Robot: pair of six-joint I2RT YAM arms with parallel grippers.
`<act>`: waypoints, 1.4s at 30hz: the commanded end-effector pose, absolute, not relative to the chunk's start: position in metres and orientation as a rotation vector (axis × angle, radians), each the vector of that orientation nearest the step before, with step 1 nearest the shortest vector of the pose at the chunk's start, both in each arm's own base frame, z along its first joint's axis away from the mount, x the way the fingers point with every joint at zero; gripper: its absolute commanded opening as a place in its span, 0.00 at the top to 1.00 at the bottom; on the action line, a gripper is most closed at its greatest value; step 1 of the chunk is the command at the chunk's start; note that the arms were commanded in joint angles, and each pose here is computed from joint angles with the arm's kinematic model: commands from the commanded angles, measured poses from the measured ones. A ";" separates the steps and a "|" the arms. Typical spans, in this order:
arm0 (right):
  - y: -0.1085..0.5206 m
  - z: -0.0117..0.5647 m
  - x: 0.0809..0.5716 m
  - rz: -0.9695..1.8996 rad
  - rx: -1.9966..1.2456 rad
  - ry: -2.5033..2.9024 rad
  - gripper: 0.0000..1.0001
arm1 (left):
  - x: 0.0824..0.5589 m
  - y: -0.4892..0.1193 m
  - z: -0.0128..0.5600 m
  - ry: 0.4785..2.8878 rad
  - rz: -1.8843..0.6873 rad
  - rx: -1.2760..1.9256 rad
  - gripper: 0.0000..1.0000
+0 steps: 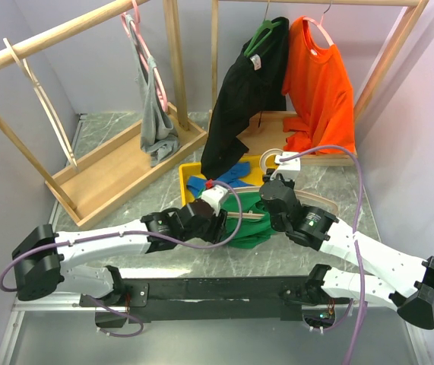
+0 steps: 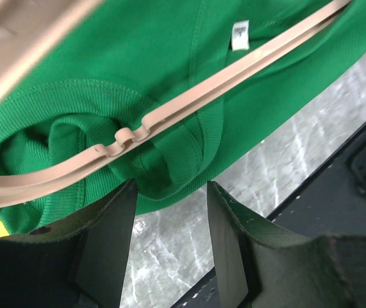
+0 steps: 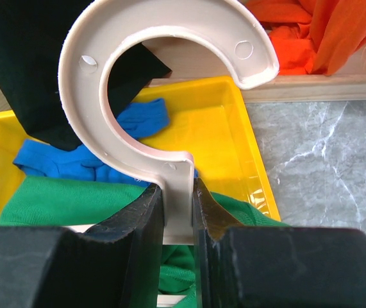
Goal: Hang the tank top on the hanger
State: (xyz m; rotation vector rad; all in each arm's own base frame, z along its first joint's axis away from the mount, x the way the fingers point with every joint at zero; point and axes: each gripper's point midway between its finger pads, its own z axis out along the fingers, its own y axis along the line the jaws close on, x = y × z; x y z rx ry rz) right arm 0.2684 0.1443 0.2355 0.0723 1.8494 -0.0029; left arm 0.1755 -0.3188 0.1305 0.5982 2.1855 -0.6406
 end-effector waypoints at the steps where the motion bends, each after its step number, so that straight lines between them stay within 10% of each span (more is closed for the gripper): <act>1: 0.148 0.259 0.271 0.051 0.128 1.800 1.00 | 0.182 -0.330 0.148 2.125 -0.648 0.597 0.46; 12: 0.148 0.258 0.270 0.053 0.118 1.804 1.00 | 0.178 -0.344 0.136 2.105 -0.740 0.600 0.52; 20: 0.144 0.259 0.270 0.028 0.124 1.802 1.00 | 0.183 -0.328 0.128 2.123 -0.688 0.497 0.99; 42: 0.121 0.266 0.265 -0.034 0.160 1.756 1.00 | 0.240 -0.265 0.177 2.066 -1.100 -0.044 0.99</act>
